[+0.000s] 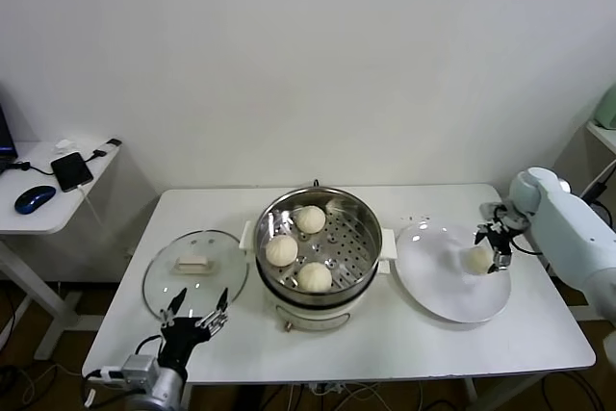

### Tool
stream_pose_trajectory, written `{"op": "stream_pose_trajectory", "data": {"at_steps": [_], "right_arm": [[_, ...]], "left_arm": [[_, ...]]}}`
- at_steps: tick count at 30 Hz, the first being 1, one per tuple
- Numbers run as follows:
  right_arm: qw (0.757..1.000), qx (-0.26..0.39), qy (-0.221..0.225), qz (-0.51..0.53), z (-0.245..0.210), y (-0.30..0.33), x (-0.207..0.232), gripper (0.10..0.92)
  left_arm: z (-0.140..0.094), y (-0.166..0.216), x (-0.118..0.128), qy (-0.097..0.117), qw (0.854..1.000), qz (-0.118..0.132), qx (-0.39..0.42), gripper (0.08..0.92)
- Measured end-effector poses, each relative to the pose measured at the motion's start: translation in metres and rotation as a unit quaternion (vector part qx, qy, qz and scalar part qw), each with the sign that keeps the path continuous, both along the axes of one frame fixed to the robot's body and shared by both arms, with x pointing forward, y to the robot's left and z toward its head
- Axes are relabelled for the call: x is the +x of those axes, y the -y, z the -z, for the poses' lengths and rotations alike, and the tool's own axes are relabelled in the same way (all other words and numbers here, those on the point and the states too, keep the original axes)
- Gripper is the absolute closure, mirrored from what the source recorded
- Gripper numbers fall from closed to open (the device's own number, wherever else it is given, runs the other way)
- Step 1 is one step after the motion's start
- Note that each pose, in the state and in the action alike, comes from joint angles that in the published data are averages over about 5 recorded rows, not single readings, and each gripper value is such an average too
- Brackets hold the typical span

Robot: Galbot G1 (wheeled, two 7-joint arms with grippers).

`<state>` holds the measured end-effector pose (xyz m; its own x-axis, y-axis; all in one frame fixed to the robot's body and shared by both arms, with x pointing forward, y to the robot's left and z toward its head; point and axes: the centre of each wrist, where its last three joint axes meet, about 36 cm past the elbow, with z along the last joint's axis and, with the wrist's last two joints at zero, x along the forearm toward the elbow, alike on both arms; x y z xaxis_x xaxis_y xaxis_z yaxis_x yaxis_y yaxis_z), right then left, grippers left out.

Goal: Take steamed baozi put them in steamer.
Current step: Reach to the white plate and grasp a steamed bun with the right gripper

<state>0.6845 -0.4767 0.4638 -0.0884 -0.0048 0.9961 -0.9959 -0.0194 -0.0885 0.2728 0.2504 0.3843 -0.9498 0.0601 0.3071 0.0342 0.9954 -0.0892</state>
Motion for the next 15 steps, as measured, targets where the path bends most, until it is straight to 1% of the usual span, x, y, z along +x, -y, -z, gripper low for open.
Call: {"op": "stream_pose_trajectory", "data": {"at_steps": [15], "right_arm": [[1.000, -0.002, 0.007, 0.002, 0.0084, -0.0053, 0.0015, 0.200]], "left_arm": [[0.0020, 0.0016, -0.0002, -0.001, 1.000, 0.001, -0.002, 0.177]]}}
